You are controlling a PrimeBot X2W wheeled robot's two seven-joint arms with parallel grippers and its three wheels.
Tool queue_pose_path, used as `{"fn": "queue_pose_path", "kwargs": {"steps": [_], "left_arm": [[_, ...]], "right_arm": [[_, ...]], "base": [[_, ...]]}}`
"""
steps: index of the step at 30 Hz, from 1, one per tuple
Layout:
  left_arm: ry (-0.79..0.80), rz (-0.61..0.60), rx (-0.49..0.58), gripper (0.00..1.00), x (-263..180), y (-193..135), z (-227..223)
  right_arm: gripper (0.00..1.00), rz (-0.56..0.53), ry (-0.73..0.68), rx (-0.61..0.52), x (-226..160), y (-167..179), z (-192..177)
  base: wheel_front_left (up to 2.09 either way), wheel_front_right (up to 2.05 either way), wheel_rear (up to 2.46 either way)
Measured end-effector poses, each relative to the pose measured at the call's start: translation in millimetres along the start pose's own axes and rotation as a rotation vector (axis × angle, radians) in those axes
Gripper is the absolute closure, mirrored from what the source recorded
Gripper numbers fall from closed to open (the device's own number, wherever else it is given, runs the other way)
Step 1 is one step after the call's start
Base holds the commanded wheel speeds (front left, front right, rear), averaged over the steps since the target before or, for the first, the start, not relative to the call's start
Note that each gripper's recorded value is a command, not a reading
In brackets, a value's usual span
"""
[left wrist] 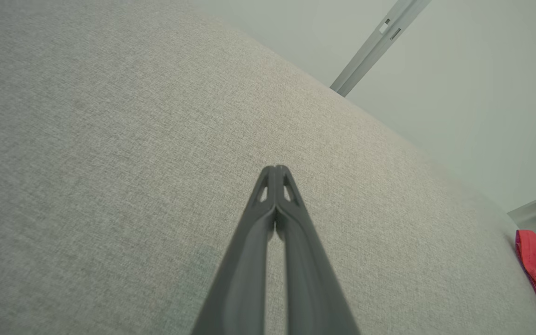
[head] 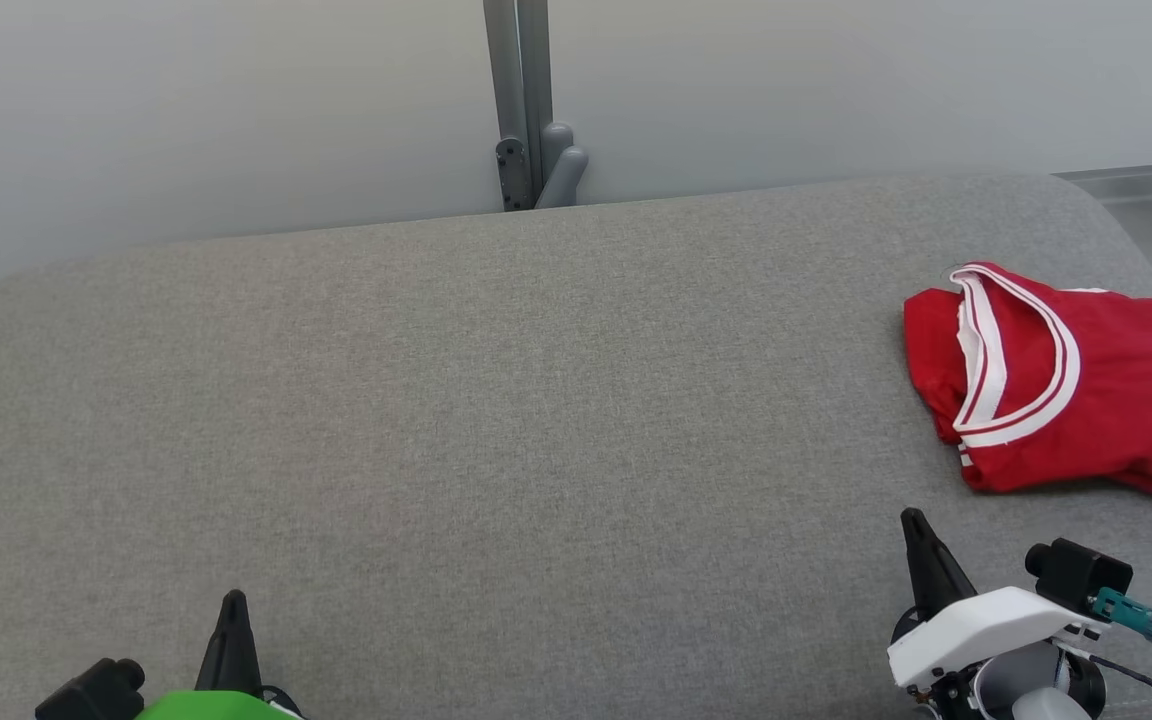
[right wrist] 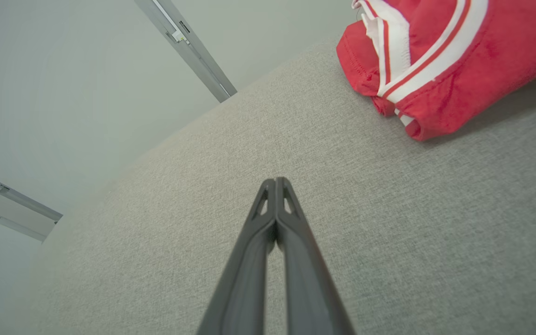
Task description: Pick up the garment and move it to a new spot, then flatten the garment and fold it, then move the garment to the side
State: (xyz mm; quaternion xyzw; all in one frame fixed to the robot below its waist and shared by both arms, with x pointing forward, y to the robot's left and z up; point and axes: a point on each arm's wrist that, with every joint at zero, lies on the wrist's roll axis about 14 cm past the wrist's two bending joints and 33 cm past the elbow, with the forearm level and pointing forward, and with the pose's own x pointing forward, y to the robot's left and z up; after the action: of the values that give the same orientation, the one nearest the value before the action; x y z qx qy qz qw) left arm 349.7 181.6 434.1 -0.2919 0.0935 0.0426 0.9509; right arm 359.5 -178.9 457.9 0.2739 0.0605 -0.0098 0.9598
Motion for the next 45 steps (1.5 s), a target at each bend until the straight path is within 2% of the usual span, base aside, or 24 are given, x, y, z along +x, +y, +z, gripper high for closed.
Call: {"fn": "queue_pose_path", "kwargs": {"steps": [17,45], "left_arm": [[-0.017,-0.003,-0.241,1.00,7,-3,14],[-0.035,-0.047,-0.542,1.00,15,-12,34]], "right_arm": [[1.00,-0.019,-0.020,0.245,6,-3,12],[1.00,-0.007,-0.039,0.561,12,-2,26]], "base": [[0.00,0.00,0.00],[0.00,0.00,0.00]]}}
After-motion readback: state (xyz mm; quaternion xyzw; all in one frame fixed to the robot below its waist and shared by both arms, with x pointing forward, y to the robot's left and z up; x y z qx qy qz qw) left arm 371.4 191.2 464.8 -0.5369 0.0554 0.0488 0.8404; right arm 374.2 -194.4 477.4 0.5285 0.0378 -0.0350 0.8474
